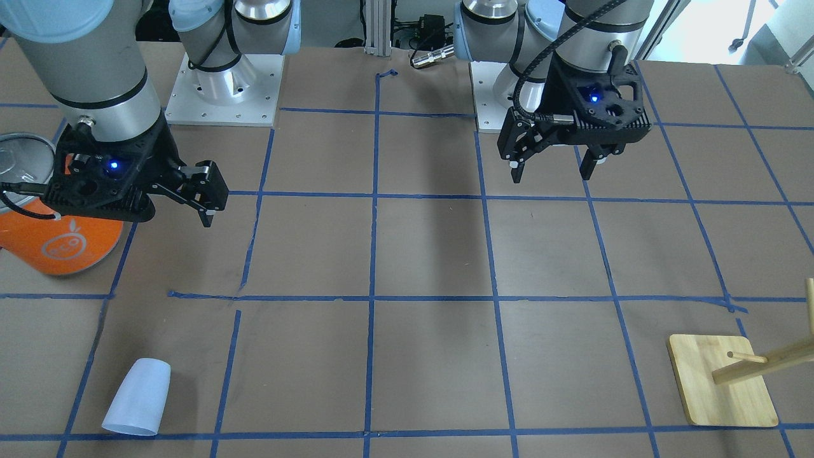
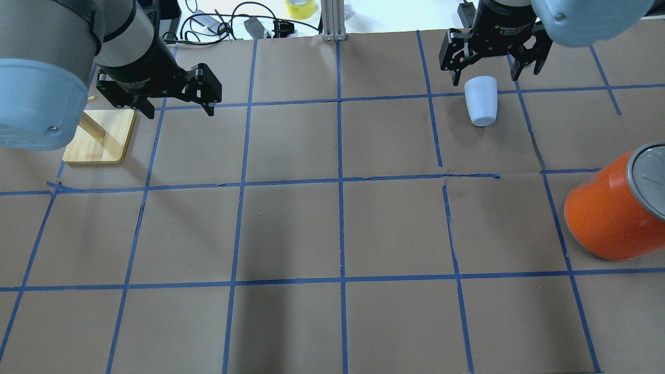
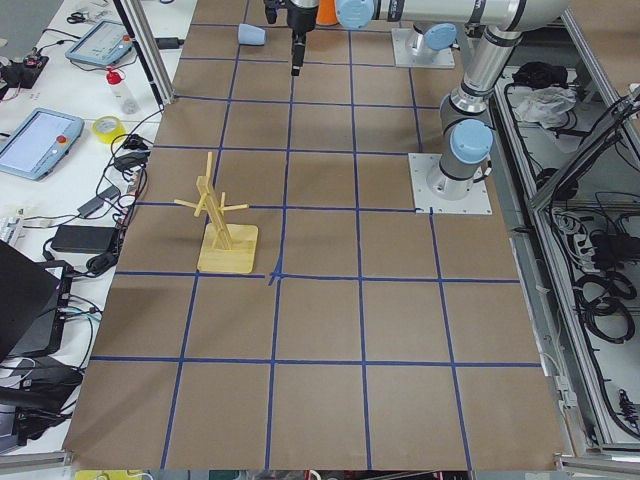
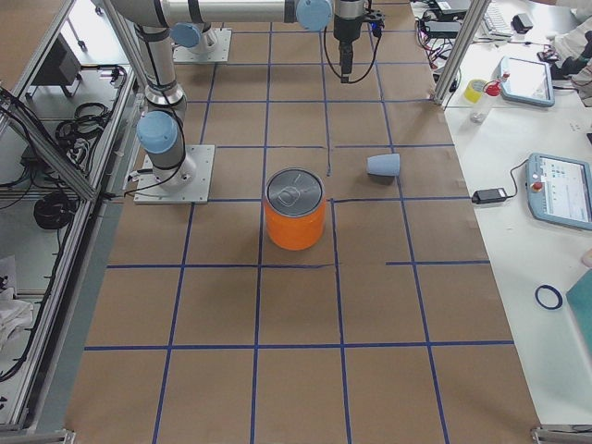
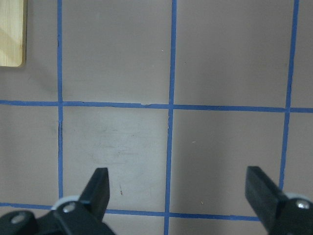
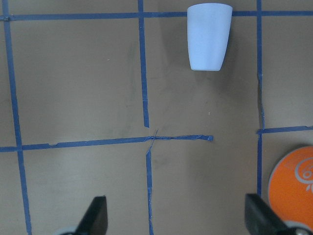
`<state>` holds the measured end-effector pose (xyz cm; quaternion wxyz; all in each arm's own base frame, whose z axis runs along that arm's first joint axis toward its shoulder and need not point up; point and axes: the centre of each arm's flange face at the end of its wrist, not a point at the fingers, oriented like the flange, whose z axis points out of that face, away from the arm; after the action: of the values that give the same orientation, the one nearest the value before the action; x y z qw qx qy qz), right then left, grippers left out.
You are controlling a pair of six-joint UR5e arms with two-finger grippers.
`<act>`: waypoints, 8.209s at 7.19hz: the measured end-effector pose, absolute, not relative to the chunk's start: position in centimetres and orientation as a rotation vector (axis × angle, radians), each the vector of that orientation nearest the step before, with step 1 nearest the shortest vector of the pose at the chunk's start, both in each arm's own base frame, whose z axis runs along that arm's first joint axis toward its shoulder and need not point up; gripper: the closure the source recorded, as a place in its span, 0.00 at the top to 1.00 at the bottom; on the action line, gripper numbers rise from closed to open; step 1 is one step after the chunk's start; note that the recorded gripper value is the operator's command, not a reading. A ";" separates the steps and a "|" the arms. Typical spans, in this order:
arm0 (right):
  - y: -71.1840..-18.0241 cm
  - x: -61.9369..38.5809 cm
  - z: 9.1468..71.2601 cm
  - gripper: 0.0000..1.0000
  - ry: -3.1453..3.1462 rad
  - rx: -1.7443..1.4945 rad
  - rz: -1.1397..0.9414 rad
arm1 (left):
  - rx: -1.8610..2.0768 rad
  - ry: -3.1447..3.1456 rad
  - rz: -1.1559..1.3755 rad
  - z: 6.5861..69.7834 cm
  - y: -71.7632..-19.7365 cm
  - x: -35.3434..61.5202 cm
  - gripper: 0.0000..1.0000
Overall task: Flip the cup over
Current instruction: 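Move the right gripper down over the upside-down pale blue cup, then close the right gripper on the pale blue cup and lift it, then carry the cup with the right gripper toward the left arm's side, then lay the cup on its side and open the right gripper while the left arm approaches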
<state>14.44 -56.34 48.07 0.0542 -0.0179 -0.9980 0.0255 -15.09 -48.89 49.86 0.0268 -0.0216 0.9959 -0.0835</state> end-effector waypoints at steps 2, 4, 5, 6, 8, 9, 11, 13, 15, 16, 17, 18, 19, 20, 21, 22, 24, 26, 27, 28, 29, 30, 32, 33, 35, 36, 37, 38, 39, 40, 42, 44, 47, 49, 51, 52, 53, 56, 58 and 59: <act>-56.4 14.4 47.9 1.00 -3.032 -0.054 0.074 | -0.067 3.076 -0.259 49.9 -48.9 -15.1 1.00; -56.6 14.5 47.4 1.00 -3.033 -0.056 0.081 | -0.067 3.076 -0.259 49.9 -48.9 -15.1 1.00; -56.7 14.5 47.3 1.00 -3.033 -0.057 0.094 | -0.067 3.076 -0.260 49.9 -48.8 -15.1 1.00; -56.8 14.5 47.3 1.00 -3.036 -0.057 0.107 | -0.067 3.076 -0.260 49.9 -48.8 -15.1 1.00; -56.2 14.9 48.2 1.00 -3.084 -0.046 0.123 | -0.067 3.076 -0.260 49.9 -48.8 -15.1 1.00; -55.2 15.3 49.5 1.00 -3.131 -0.041 0.136 | -0.067 3.076 -0.259 49.9 -48.9 -15.1 1.00; -53.4 15.3 51.0 1.00 -3.148 -0.043 0.150 | -0.067 3.076 -0.258 49.9 -48.9 -15.1 1.00; -55.1 13.4 46.5 1.00 -3.027 -0.075 0.133 | -0.067 3.076 -0.258 49.9 -48.9 -15.1 1.00; -59.3 12.6 39.7 1.00 -2.982 -0.088 0.211 | -0.067 3.076 -0.259 49.9 -48.9 -15.1 1.00; -61.0 12.5 36.9 1.00 -2.977 -0.090 0.229 | -0.067 3.076 -0.260 49.9 -48.9 -15.1 1.00; -62.6 12.4 34.8 1.00 -2.972 -0.095 0.285 | -0.067 3.075 -0.260 49.9 -48.9 -15.1 1.00; -64.2 12.4 32.4 1.00 -2.968 -0.102 0.338 | -0.067 3.075 -0.259 49.9 -48.9 -15.1 1.00; -65.4 12.3 29.9 1.00 -2.971 -0.104 0.360 | -0.067 3.075 -0.259 49.9 -48.9 -15.1 1.00; -66.3 11.8 27.8 1.00 -2.975 -0.116 0.355 | -0.067 3.075 -0.259 49.9 -48.9 -15.1 1.00; -67.0 10.3 26.2 1.00 -2.987 -0.147 0.338 | -0.067 3.075 -0.259 49.9 -48.9 -15.1 1.00; -67.5 8.2 25.0 1.00 -3.010 -0.190 0.313 | -0.067 3.075 -0.259 49.9 -48.8 -15.1 1.00; -68.2 3.9 22.7 1.00 -3.037 -0.243 0.261 | -0.067 3.075 -0.259 49.9 -48.9 -15.1 1.00; -68.5 2.4 21.4 1.00 -3.041 -0.239 0.237 | -0.067 3.075 -0.260 49.9 -48.9 -15.1 1.00; -68.8 2.1 20.8 0.91 -3.041 -0.241 0.232 | -0.067 3.075 -0.260 49.9 -48.8 -15.1 1.00; -69.3 1.8 20.3 0.39 -3.039 -0.246 0.249 | -0.067 3.075 -0.260 49.9 -48.8 -15.1 1.00; -69.7 1.6 19.8 0.09 -3.034 -0.248 0.286 | -0.067 3.075 -0.260 49.9 -48.8 -15.1 1.00; -70.0 1.6 19.5 0.06 -3.030 -0.249 0.313 | -0.067 3.075 -0.260 49.9 -48.8 -15.1 1.00; -70.2 2.1 20.7 0.06 -3.036 -0.236 0.357 | -0.067 3.076 -0.260 49.9 -48.8 -15.1 1.00; -70.4 3.6 22.5 0.04 -3.052 -0.193 0.395 | -0.067 3.075 -0.260 49.9 -48.8 -15.1 1.00; -70.1 11.2 26.5 0.04 -3.058 0.078 0.461 | -0.067 3.075 -0.260 49.9 -48.8 -15.1 1.00; -69.1 16.7 27.6 0.04 -3.044 0.273 0.487 | -0.067 3.075 -0.260 49.9 -48.8 -15.1 1.00; -67.5 22.6 28.1 0.04 -3.011 0.495 0.520 | -0.067 3.075 -0.260 49.9 -48.9 -15.1 1.00; -65.7 27.9 28.1 0.04 -2.944 0.749 0.555 | -0.063 3.075 -0.257 49.9 -48.9 -15.1 1.00; -64.1 31.9 27.6 0.05 -2.847 1.016 0.578 | -0.057 3.075 -0.253 49.8 -48.9 -15.1 1.00; -62.9 35.1 26.5 0.05 -2.723 1.268 0.602 | -0.054 3.077 -0.252 49.8 -48.9 -15.1 1.00; -61.1 40.1 23.7 0.06 -2.410 1.692 0.668 | -0.052 3.082 -0.254 49.8 -48.9 -15.1 1.00; -59.6 42.7 22.3 0.06 -2.179 1.972 0.674 | -0.055 3.083 -0.254 49.7 -49.0 -15.0 1.00; -58.9 43.3 20.1 0.20 -2.016 2.177 0.621 | -0.124 3.104 -0.227 49.2 -49.6 -13.4 1.00; -58.2 43.1 18.8 0.45 -1.997 2.221 0.570 | -0.277 3.238 -0.189 47.7 -51.6 -9.5 1.00; -57.9 43.1 18.9 0.98 -2.008 2.240 0.525 | -0.366 3.307 -0.078 42.8 -53.9 -6.0 1.00; -57.9 43.1 19.1 0.99 -2.011 2.240 0.522 | -0.385 3.317 -0.016 40.3 -54.5 -5.3 1.00; -58.0 43.2 19.4 0.99 -2.014 2.235 0.525 | -0.385 3.322 0.071 37.7 -54.4 -6.1 1.00; -58.1 42.3 23.0 0.99 -2.102 2.144 0.556 | -0.326 3.311 0.251 31.2 -52.8 -9.3 1.00; -59.2 39.1 27.2 1.00 -2.257 1.964 0.583 | -0.337 3.349 0.153 29.8 -54.6 -9.1 1.00; -60.7 35.5 28.6 1.00 -2.396 1.810 0.562 | -0.357 3.409 0.109 29.0 -55.8 -8.8 1.00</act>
<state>35.53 -60.69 28.58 0.0431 0.5919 -0.7836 0.1836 -8.78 -55.85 29.05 -0.1434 -0.1029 0.9838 0.0314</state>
